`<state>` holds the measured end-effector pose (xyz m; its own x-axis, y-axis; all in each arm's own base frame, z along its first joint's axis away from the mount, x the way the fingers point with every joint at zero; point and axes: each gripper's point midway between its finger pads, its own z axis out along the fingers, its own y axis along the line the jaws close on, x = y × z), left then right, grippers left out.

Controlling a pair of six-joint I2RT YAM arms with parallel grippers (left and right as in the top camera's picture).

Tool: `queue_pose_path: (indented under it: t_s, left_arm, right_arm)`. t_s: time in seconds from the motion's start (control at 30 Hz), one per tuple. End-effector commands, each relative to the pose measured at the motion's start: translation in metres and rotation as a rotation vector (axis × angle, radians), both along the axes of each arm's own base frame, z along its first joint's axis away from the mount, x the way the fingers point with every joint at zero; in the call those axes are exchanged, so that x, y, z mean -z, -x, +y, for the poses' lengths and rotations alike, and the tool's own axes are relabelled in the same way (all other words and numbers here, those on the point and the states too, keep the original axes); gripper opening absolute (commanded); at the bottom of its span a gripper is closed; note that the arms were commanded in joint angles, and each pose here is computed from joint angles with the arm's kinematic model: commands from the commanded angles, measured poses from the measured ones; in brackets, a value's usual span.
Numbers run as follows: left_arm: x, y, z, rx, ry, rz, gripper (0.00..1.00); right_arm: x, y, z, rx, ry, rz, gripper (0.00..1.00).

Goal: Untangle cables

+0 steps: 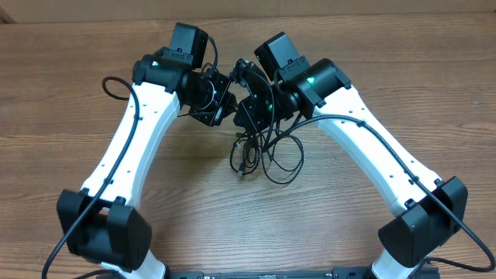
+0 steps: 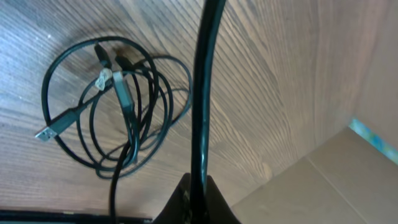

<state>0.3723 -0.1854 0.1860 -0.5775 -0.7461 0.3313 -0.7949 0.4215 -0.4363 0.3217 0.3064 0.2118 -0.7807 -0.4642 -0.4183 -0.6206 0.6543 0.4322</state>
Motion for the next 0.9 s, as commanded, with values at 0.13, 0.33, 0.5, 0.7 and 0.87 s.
queue_pose_path:
  t_s: [0.13,0.33,0.5,0.7,0.87]
  left_arm:
    - [0.017,-0.008,0.012,0.048,-0.002,0.007,0.04]
    - [0.016,-0.005,0.043,0.002,0.025,0.057,0.04]
    - [0.015,-0.008,0.054,0.037,0.024,0.024,0.04]
    - [0.016,-0.008,0.053,0.06,0.005,0.009,0.04]
    - [0.019,-0.008,0.056,0.06,-0.023,0.006,0.04]
  right_arm:
    - [0.01,-0.024,-0.035,0.175,0.109,0.0,1.0]
    - [0.022,-0.037,-0.071,0.283,0.132,0.068,1.0]
    - [0.063,-0.029,-0.08,0.436,0.151,0.214,1.0]
    - [0.109,-0.011,-0.058,0.481,0.023,0.379,0.97]
    - [0.124,0.007,-0.035,0.395,-0.06,0.414,0.88]
